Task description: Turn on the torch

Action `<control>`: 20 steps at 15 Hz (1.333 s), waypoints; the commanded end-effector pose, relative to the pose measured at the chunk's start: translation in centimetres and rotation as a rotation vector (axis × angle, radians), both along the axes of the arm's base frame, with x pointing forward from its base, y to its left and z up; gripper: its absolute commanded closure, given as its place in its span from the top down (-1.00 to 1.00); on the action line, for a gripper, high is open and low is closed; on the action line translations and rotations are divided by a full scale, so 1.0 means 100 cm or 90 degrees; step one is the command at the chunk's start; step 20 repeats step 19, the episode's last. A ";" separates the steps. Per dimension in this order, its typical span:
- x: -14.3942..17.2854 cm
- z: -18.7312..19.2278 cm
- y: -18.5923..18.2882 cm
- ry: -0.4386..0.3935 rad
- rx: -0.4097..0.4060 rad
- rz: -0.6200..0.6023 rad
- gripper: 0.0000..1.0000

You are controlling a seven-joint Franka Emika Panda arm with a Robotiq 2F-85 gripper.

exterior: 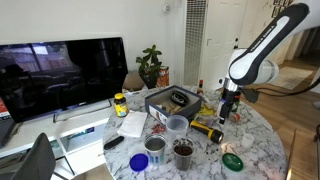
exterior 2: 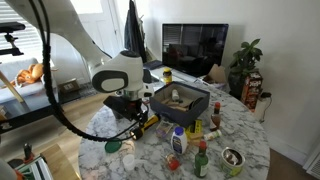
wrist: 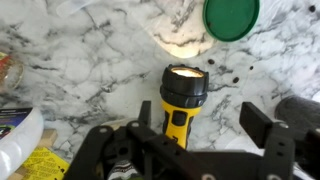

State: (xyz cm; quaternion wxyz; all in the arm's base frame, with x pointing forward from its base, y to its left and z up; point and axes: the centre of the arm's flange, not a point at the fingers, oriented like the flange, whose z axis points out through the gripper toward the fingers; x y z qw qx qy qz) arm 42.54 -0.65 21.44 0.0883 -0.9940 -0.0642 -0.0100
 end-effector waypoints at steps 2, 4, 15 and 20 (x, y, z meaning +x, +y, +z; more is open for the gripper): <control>-0.032 0.085 0.021 0.034 -0.038 0.022 1.00; -0.040 0.113 0.029 0.036 -0.045 0.030 1.00; -0.056 0.185 0.045 0.047 -0.010 0.053 1.00; -0.056 0.186 0.045 0.046 -0.009 0.054 1.00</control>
